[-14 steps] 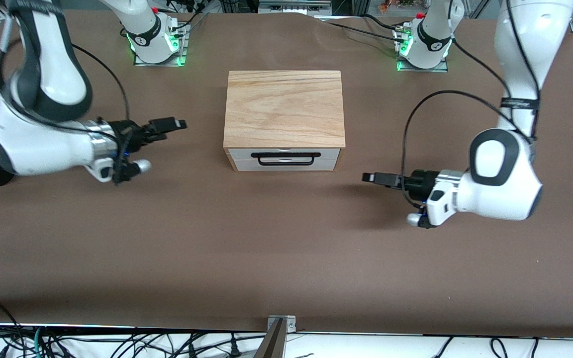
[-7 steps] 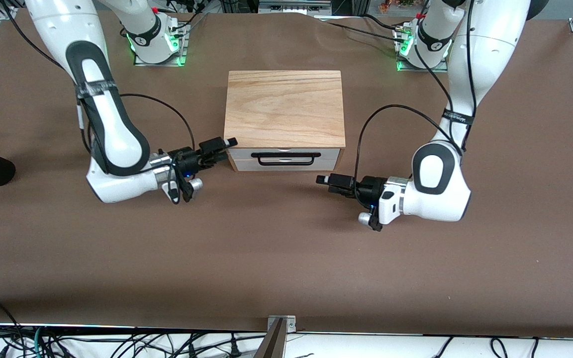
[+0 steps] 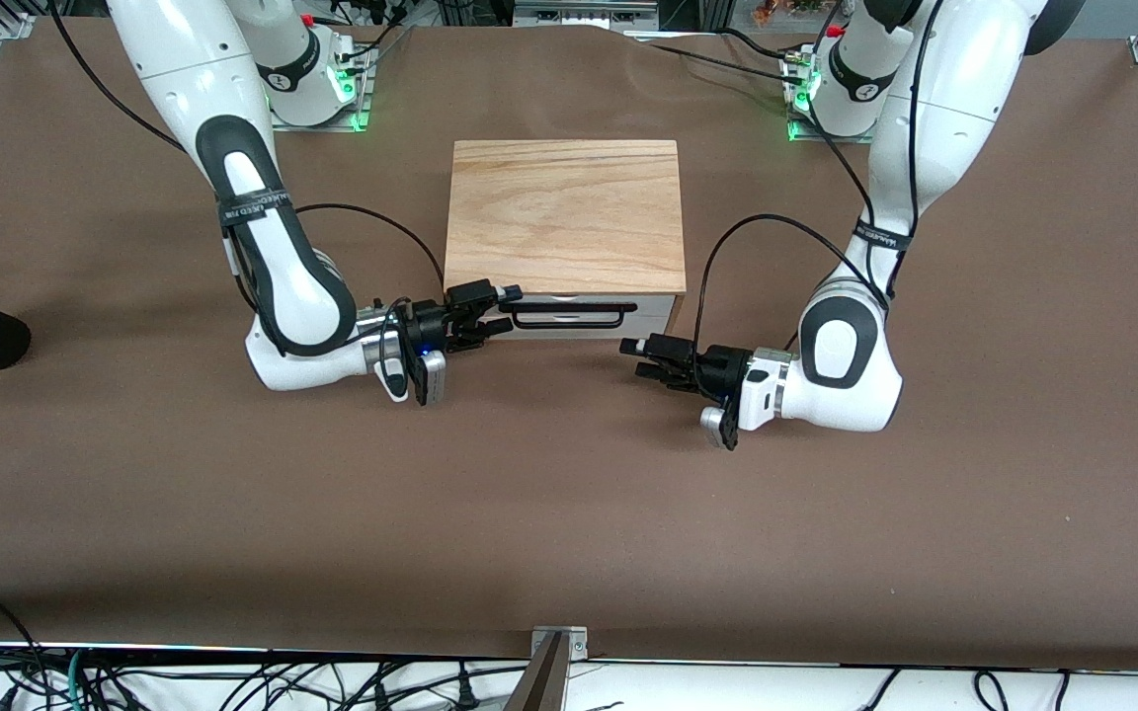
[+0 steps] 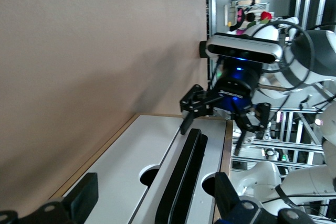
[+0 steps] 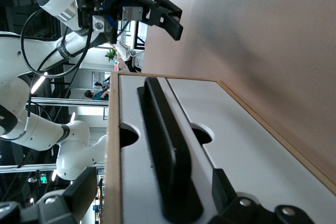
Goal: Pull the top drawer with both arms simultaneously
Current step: 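Close the left gripper and the right gripper on the black handle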
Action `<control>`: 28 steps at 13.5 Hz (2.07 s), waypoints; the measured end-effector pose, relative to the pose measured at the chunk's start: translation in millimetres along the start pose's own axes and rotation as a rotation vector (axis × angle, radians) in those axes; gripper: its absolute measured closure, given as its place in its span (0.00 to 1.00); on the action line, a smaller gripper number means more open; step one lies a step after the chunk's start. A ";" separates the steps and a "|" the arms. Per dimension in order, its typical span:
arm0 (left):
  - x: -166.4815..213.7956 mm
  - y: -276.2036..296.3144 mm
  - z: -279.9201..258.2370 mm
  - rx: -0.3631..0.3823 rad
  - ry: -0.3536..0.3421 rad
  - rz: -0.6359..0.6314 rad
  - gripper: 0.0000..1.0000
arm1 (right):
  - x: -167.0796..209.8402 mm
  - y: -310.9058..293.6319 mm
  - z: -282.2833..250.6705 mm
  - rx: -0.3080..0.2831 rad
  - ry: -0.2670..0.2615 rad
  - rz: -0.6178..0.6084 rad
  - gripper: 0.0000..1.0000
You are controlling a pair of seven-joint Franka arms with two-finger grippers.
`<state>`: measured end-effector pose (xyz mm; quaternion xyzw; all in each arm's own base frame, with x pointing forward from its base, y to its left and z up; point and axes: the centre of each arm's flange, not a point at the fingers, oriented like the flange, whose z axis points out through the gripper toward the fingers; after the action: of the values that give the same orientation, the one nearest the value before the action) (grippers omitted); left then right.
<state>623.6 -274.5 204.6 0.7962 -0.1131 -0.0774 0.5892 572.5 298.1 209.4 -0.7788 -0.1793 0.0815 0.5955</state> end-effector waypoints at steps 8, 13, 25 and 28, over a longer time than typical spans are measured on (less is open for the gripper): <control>-26.6 -12.8 16.6 -0.117 -0.055 0.017 0.29 | 4.2 1.1 -3.1 0.042 0.062 0.014 0.16; -35.6 -21.7 21.3 -0.143 -0.036 0.055 0.46 | 0.6 17.1 1.9 0.055 0.073 0.043 0.37; -36.1 -21.6 21.8 -0.147 -0.035 0.060 0.83 | -1.8 23.5 4.4 0.059 0.069 0.047 0.82; -33.4 -21.0 20.0 -0.151 -0.017 0.062 0.83 | 1.7 21.9 1.9 0.054 0.076 0.036 0.82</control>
<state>588.2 -278.0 178.2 0.7449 -0.1363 -0.0742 0.6488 577.5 295.5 188.0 -0.7682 -0.1402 0.0675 0.6210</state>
